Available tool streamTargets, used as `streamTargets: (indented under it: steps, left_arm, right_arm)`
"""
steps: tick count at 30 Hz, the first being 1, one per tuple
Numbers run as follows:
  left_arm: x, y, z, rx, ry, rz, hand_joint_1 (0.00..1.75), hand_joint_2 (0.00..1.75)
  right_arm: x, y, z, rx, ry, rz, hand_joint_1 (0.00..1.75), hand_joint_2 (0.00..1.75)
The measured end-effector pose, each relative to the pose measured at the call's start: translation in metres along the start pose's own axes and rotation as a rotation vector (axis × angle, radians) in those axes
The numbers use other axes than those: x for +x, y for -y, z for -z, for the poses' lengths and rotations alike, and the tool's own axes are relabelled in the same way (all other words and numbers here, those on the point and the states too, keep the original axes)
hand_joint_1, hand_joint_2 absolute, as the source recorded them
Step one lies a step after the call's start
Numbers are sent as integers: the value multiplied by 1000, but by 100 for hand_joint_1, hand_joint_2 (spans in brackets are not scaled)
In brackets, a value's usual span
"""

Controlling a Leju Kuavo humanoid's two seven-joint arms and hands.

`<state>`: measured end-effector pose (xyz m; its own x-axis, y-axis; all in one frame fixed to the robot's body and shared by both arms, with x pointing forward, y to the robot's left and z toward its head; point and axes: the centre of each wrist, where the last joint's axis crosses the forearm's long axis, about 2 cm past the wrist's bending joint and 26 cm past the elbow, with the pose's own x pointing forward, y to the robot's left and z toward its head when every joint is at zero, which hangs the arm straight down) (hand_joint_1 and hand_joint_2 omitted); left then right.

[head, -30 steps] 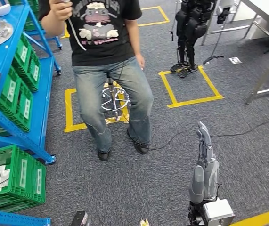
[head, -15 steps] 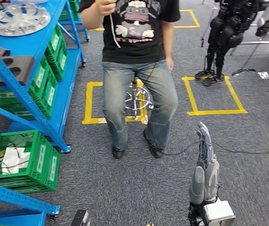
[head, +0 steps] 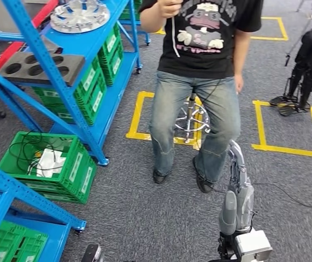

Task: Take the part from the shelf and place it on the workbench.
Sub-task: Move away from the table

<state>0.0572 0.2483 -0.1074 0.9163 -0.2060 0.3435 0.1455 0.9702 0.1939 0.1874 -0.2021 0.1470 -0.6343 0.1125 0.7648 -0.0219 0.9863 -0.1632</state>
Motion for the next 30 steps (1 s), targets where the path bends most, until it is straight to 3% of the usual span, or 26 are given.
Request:
streamTargets:
  steps: [30]
  left_arm:
    - [0, -1, 0, 2, 0, -2, 0, 0]
  right_arm:
    - [0, 0, 0, 2, -2, -2, 0, 0]
